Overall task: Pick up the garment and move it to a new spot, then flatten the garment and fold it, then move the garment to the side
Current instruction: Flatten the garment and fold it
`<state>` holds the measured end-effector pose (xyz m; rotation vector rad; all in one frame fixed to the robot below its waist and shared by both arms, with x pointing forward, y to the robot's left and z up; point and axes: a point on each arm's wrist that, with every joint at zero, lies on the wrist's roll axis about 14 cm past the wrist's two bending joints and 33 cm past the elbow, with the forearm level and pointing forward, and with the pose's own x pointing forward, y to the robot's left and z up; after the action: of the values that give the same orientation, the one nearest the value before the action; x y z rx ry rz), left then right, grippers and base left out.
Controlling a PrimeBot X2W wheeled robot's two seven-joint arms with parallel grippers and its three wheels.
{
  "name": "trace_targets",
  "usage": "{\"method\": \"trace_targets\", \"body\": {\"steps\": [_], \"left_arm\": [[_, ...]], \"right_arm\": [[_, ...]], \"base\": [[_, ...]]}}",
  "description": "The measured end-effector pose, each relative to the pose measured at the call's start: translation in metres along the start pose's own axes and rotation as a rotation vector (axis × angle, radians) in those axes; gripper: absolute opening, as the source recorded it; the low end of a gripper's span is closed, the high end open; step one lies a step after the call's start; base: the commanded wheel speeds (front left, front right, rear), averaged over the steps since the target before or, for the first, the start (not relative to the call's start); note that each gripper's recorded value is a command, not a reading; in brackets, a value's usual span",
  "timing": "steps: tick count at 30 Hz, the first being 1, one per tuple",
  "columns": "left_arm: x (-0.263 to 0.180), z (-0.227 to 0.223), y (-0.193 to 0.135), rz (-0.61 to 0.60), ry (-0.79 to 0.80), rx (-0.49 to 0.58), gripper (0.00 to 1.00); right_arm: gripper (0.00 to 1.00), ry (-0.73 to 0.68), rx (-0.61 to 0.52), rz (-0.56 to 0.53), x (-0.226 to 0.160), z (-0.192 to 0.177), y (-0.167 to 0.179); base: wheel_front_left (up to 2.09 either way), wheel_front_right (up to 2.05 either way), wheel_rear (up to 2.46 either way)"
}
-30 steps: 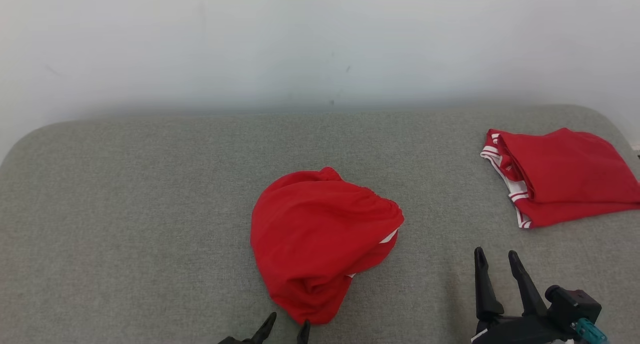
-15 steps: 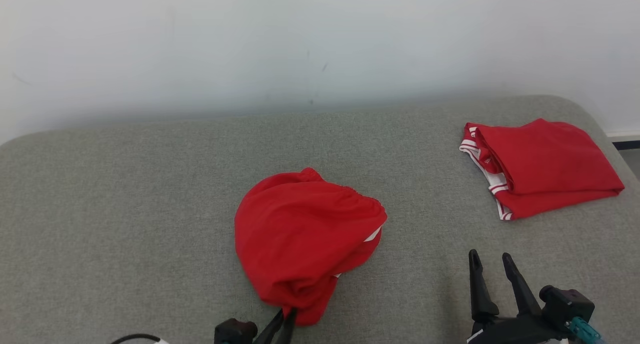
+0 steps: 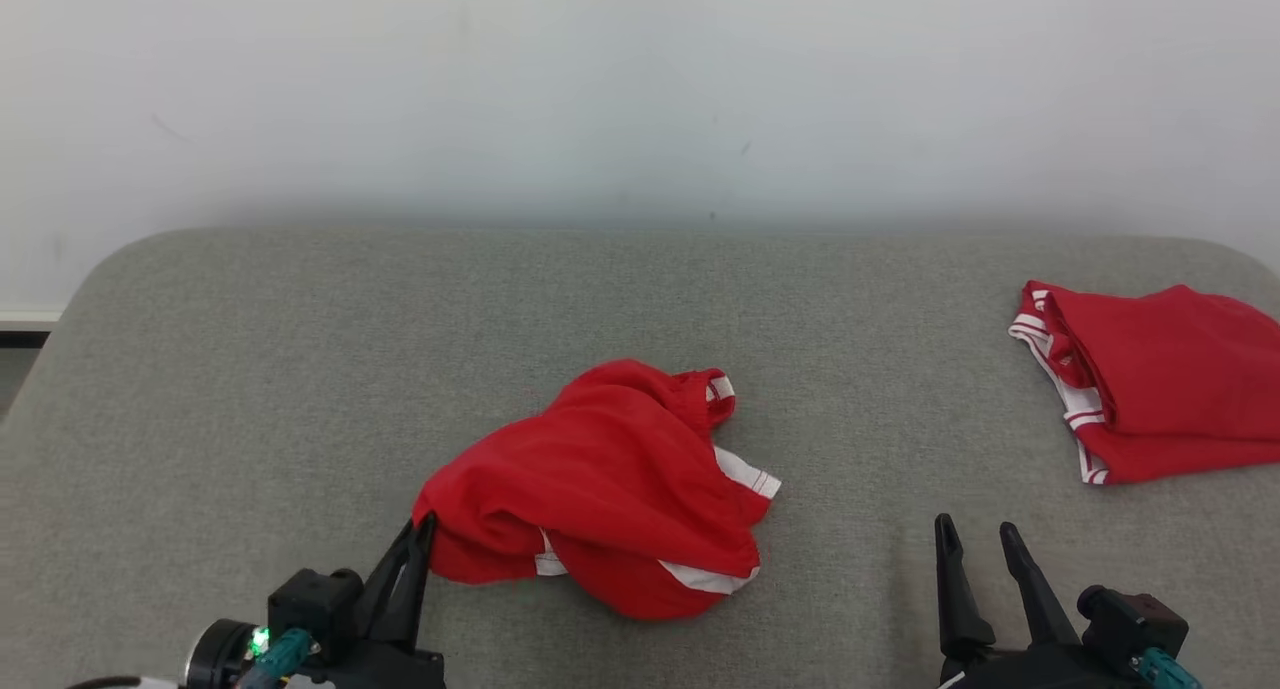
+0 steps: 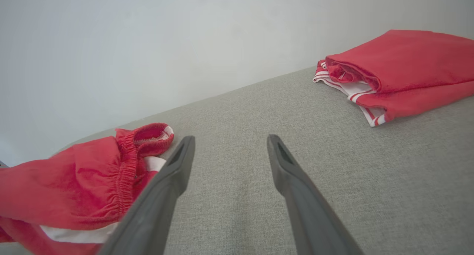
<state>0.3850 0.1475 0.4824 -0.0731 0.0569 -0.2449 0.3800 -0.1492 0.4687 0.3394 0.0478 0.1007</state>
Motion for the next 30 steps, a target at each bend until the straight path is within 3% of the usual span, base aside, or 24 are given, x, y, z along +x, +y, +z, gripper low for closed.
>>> {"method": "trace_targets", "body": {"steps": [4, 9, 10, 11, 12, 24, 30], "left_arm": [[-0.014, 0.004, 0.006, 0.019, 0.007, 0.003, 0.0], [-0.027, -0.028, -0.003, 0.016, 0.109, -0.047, 0.0], [-0.028, -0.031, -0.005, 0.014, 0.118, -0.048, 0.27], [-0.03, -0.034, -0.005, 0.024, 0.117, -0.06, 0.85], [-0.031, -0.037, -0.006, 0.03, 0.12, -0.071, 1.0], [-0.053, -0.028, 0.009, 0.143, 0.027, -0.144, 1.0], [-0.066, 0.002, 0.04, 0.256, -0.074, -0.082, 1.0]], "right_arm": [[1.0, 0.013, 0.004, 0.023, 0.004, -0.004, 0.008], [1.0, 0.052, 0.009, 0.03, 0.007, -0.017, 0.01], [1.0, 0.054, 0.009, 0.03, 0.007, -0.017, 0.01], [1.0, 0.057, 0.009, 0.031, 0.008, -0.018, 0.011], [1.0, 0.058, 0.009, 0.032, 0.009, -0.018, 0.011], [1.0, 0.098, -0.003, 0.183, 0.028, -0.028, 0.062], [1.0, 0.156, 0.007, 0.266, 0.036, -0.043, 0.092]], "base": [[0.0, 0.0, 0.0], [0.0, 0.0, 0.0], [0.0, 0.0, 0.0], [0.0, 0.0, 0.0], [0.0, 0.0, 0.0], [0.0, 0.0, 0.0], [0.0, 0.0, 0.0]]}}
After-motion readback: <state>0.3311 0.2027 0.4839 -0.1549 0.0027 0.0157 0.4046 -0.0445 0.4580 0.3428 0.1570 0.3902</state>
